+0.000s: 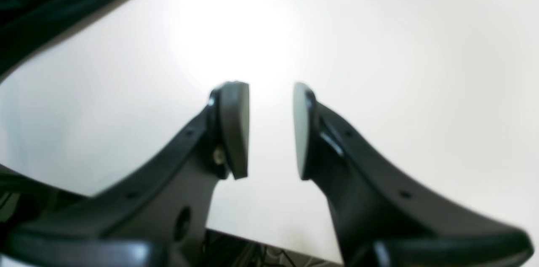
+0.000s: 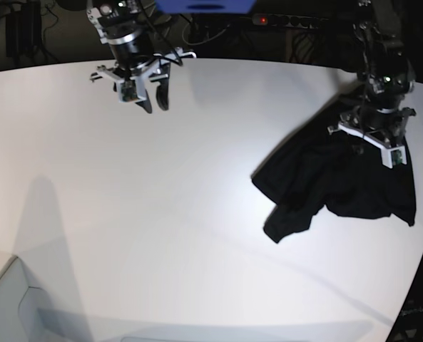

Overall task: Layout the t-shirt on the table in an organized manner, then fold the t-shirt properly
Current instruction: 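Move the left gripper down onto the crumpled black t-shirt and grasp it, then lift the t-shirt with the left gripper and drag it across the table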

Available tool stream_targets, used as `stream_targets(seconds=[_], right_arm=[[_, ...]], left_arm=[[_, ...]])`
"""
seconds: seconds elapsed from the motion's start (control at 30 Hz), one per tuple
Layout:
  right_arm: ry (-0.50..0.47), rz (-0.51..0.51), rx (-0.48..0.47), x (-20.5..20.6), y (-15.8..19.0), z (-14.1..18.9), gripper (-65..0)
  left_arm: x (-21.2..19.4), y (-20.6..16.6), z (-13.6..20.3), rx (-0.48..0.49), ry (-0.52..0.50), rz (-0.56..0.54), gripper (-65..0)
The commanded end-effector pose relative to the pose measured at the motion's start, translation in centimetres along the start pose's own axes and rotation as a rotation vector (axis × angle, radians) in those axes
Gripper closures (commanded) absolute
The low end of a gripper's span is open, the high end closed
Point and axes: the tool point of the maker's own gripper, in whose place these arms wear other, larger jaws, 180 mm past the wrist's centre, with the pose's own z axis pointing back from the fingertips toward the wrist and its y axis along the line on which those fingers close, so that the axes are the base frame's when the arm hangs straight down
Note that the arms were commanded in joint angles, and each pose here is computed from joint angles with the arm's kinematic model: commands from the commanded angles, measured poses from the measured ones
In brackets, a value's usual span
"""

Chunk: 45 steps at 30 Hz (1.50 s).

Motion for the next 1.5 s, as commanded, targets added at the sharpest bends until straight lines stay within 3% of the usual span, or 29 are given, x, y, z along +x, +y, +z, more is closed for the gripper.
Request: stream_targets(seconds=[0.0, 0.23, 0.37, 0.47, 0.53, 0.7, 1.0, 1.13, 1.2, 1.47], right_arm=[[-0.037, -0.003, 0.000, 0.9, 0.1, 0.2, -18.5], [-0.002, -0.003, 0.000, -0.5, 0.1, -0.1, -18.5], [0.003, -0.003, 0.000, -0.6, 0.1, -0.1, -18.5], [0.003, -0.003, 0.000, -0.6, 0.1, -0.1, -18.5], [0.003, -0.003, 0.000, -0.6, 0.1, -0.1, -18.5], [0.003, -0.003, 0.000, -0.6, 0.1, -0.1, -18.5], [0.010, 0.016, 0.002, -0.9, -0.3, 0.1, -18.5], [0.008, 0.017, 0.002, -0.8, -0.3, 0.0, -18.5], [0.008, 0.015, 0.003, -0.8, -0.2, 0.0, -18.5], [0.008, 0.013, 0.007, -0.8, 0.0, 0.0, -18.5]], left_arm=[[0.7, 0.4, 0.1, 0.007, -0.026, -0.009, -27.6], [-2.0, 1.3, -1.5, 0.025, 0.058, 0.009, -27.6], [-1.2, 0.9, -1.3, 0.014, 0.036, 0.010, -26.5], [0.0, 0.5, -0.4, 0.006, -0.001, 0.002, -16.4], [1.2, 0.1, 0.2, -0.002, -0.039, -0.003, -0.1], [2.4, -0.7, 0.5, -0.010, -0.072, 0.020, 0.0], [1.2, 1.0, 1.0, 0.028, -0.045, 0.025, -2.9], [1.3, 2.8, 1.2, 0.076, -0.054, 0.071, -21.7], [1.3, 2.9, 1.2, 0.076, -0.056, 0.069, -27.3], [0.5, 2.0, -0.8, 0.053, -0.012, 0.071, -28.0]])
